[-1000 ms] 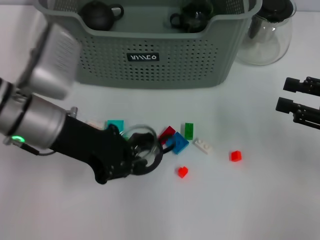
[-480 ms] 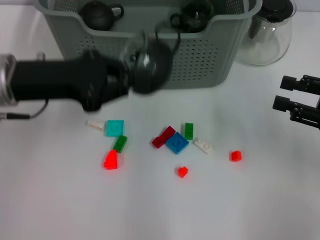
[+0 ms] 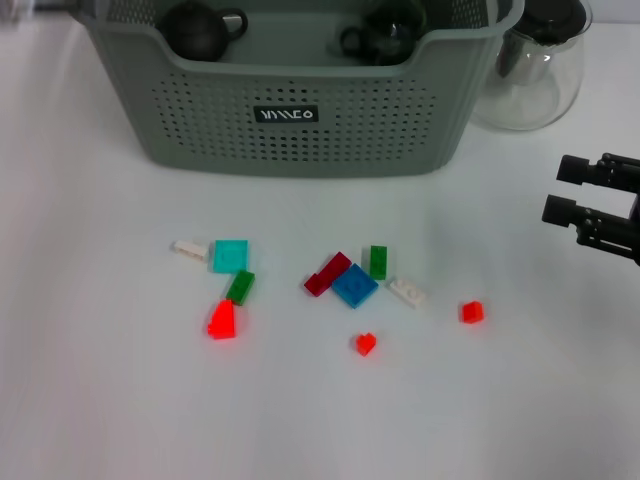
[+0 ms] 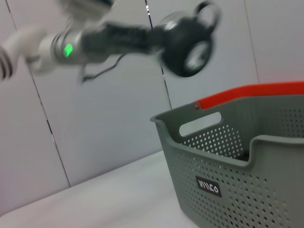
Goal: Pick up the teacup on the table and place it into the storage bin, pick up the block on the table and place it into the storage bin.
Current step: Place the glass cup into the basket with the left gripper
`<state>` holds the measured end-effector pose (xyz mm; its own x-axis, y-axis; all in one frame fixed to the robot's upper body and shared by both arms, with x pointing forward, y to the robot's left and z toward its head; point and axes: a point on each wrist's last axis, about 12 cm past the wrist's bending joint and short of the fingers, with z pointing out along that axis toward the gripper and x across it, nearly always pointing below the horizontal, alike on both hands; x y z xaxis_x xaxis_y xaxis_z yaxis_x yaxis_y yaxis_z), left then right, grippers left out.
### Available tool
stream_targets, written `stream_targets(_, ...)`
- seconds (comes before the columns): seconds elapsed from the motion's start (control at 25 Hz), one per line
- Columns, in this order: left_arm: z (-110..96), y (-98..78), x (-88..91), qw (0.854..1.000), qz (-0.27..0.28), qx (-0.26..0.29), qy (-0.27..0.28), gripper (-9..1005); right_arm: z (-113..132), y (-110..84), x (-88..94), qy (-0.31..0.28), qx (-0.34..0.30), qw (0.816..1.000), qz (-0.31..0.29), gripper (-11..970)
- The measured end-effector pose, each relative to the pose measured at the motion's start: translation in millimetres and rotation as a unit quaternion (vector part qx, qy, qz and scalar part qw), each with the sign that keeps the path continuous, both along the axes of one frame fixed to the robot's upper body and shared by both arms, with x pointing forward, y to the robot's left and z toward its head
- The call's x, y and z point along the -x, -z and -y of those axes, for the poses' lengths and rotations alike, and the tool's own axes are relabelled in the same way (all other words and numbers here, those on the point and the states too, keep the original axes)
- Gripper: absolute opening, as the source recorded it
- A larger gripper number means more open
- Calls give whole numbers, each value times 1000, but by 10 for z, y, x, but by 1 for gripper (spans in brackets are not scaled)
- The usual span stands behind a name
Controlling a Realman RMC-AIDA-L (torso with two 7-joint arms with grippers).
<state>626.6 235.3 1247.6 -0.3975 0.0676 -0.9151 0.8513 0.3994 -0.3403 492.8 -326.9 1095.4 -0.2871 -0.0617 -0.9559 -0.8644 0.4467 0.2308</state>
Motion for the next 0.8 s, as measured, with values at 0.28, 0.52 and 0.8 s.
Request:
stream_targets(0.28, 387, -161, -410, 990, -38, -121, -53, 50, -18, 9, -5, -3, 3, 1000, 1, 611)
stream_targets(0.52, 730, 105, -633, 968, -49, -218, -116, 52, -31, 12, -7, -3, 2, 1000, 1, 611)
stream_targets(0.8, 1073, 564, -686, 935, -45, -324, -136, 54, -38, 11, -10, -4, 1, 1000, 1, 611)
